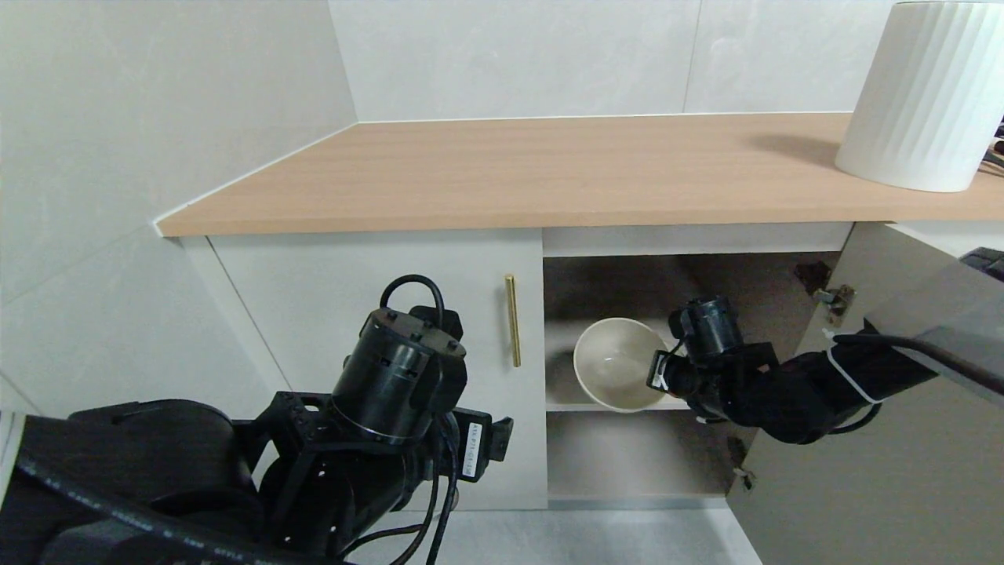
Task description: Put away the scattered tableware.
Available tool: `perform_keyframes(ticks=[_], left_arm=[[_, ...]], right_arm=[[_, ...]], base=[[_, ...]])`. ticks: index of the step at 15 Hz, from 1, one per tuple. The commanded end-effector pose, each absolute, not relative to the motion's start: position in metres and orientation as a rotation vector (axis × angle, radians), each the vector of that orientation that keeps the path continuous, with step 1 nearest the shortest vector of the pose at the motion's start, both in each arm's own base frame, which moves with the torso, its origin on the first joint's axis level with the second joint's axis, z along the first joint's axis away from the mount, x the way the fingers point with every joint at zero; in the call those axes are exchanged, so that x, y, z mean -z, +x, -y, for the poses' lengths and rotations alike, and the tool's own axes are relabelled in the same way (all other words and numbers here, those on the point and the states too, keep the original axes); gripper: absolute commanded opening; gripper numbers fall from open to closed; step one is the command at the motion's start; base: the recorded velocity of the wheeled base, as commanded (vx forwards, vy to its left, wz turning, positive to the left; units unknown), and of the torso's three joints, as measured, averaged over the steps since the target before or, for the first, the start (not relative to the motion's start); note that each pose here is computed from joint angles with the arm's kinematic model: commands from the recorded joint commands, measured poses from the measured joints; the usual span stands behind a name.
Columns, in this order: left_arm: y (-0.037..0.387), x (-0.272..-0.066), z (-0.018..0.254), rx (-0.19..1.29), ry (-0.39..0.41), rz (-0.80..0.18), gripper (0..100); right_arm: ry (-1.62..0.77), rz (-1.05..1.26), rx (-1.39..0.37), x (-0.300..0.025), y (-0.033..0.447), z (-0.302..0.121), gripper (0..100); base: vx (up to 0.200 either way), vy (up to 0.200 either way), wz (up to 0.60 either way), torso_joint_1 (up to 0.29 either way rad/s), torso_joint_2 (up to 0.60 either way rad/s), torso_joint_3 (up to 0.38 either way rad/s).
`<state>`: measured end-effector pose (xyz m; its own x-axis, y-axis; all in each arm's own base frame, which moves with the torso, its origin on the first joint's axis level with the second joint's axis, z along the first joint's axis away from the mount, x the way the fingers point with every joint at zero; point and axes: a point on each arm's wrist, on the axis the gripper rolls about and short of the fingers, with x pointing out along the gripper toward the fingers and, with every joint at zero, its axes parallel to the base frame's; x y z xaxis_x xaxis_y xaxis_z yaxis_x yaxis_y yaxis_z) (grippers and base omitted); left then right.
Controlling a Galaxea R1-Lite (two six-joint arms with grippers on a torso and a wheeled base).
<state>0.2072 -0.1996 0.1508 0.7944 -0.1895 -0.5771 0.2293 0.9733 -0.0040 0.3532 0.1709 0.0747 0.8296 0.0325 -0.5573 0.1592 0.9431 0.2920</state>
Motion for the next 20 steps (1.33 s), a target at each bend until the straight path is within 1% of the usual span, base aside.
perform_keyframes(ticks=[1,4,9,20], left_arm=[[0.207,-0.151,0.2,0.225,0.066,-0.612,100],[0.207,-0.151,0.2,0.225,0.067,-0.613,100],[0.207,-0.15,0.2,0.224,0.068,-0.615,100],[0.207,-0.15,0.2,0.224,0.068,-0.615,100]], right_arm=[[0.344,-0.589,0.099,-0.068,0.36,-0.163,0],[0.369,-0.557,0.139,-0.07,0.374,-0.15,0],[0.385,-0.528,0.22,-0.06,0.397,-0.134,0],[0.384,-0.536,0.248,-0.044,0.411,-0.129,0]], base=[[0.0,0.0,0.0,0.0,0.0,0.0],[0.0,0.0,0.0,0.0,0.0,0.0],[0.0,0.0,0.0,0.0,0.0,0.0],[0.0,0.0,0.0,0.0,0.0,0.0]])
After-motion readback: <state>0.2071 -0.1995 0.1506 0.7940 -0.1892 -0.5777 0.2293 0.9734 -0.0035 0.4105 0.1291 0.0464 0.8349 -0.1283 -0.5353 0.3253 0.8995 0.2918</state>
